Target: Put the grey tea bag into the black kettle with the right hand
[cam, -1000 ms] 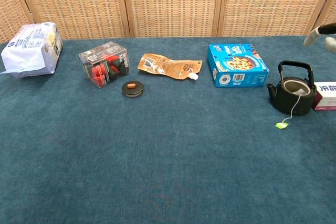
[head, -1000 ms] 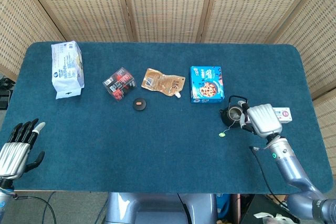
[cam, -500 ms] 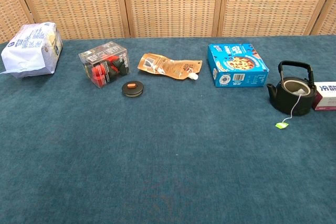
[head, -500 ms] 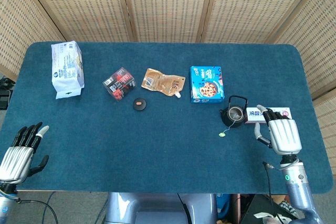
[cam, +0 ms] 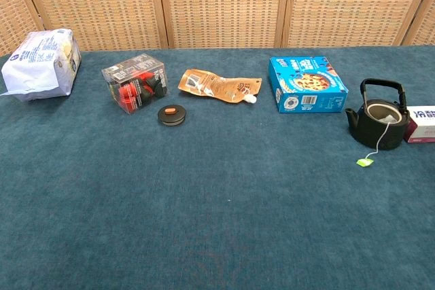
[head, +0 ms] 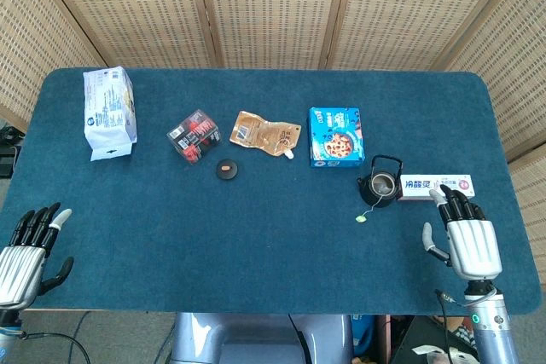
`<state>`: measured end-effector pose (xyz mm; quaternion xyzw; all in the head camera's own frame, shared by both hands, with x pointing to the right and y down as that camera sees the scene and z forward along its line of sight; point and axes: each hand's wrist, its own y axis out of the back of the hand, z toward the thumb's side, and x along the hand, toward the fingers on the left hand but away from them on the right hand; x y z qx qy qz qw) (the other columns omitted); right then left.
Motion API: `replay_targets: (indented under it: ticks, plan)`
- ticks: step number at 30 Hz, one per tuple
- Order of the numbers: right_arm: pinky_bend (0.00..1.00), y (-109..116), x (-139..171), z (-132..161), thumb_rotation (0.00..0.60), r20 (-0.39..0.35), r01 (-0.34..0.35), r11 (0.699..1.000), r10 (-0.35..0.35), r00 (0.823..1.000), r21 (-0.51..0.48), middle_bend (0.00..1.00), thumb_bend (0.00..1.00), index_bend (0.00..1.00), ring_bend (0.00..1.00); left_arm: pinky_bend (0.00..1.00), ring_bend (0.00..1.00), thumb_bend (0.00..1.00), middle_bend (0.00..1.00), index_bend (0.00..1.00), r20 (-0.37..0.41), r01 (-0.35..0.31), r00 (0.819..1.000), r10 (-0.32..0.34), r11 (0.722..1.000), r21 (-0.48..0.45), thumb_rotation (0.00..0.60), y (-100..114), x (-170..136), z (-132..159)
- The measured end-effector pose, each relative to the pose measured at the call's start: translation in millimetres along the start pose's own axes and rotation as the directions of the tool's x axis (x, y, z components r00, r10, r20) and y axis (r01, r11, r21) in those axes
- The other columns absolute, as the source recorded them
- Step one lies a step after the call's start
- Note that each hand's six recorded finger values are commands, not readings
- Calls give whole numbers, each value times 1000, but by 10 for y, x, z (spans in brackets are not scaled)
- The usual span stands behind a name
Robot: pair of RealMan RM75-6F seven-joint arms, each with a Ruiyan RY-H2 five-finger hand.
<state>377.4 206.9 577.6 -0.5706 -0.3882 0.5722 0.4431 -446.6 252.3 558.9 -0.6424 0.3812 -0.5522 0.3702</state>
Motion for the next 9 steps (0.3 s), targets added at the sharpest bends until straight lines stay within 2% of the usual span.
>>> replay_targets:
  ticks: [9]
  plan:
    - [311,-32,158,-110,0,36,-27,1000,27,999,15,168,670,171,148,0,0,409,0,0,-6,3,1000,-3,1000,18,600,-14,-5,-15]
